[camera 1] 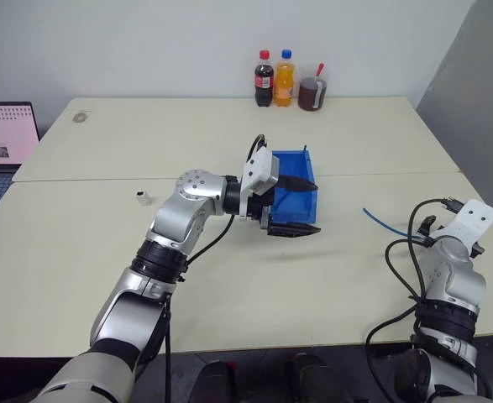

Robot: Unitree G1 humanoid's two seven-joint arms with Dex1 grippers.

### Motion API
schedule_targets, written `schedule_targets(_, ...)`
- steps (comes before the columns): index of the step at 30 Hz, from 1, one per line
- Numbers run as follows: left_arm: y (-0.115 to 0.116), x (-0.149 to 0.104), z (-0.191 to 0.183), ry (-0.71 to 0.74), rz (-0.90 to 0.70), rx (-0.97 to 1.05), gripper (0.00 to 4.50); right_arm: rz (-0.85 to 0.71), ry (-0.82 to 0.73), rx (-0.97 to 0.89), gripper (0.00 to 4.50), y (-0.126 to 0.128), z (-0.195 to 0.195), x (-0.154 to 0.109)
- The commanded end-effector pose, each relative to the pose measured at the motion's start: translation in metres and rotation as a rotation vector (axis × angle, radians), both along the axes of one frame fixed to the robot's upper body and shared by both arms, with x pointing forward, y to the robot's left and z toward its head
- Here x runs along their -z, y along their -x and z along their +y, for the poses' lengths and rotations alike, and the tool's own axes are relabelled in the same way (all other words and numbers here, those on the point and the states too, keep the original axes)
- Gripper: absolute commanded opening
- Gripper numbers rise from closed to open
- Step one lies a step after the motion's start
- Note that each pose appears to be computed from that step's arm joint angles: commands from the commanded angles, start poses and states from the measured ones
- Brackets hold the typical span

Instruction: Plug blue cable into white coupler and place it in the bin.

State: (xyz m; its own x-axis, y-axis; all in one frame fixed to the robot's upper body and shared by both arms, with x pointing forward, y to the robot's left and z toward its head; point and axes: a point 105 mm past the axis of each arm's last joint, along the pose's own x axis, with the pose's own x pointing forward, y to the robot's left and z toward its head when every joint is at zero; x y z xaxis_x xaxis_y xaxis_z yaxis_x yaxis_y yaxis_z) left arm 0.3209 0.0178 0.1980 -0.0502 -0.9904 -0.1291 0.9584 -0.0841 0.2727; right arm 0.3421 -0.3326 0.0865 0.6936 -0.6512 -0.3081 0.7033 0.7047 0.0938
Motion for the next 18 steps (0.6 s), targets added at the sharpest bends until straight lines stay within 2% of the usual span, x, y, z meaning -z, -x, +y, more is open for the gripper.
schedule_targets(1, -0.001, -0.013, -0.004, 0.004, -0.068, 0.023, 4.5, -0.055, -0.048, 0.043, 4.49, 0.0, -0.005, -0.004)
schedule_targets(2, -0.002, -0.013, -0.004, 0.005, -0.072, 0.023, 4.5, -0.054, -0.057, 0.051, 4.49, 0.0, -0.006, -0.002)
schedule_targets(6, -0.003, -0.024, -0.008, 0.042, -0.058, 0.027, 4.5, -0.056, -0.076, 0.082, 3.81, 0.003, -0.008, 0.003)
schedule_targets(10, -0.001, -0.031, -0.011, 0.053, -0.06, 0.036, 4.5, -0.065, -0.072, 0.081, 2.77, 0.0, -0.008, 0.003)
schedule_targets(13, -0.002, -0.025, -0.012, 0.023, -0.083, 0.038, 4.5, -0.06, 0.004, 0.04, 2.03, -0.005, -0.01, -0.001)
schedule_targets(18, 0.007, -0.025, -0.019, 0.029, -0.067, 0.076, 4.5, -0.013, 0.047, 0.044, 0.79, 0.003, -0.014, 0.014)
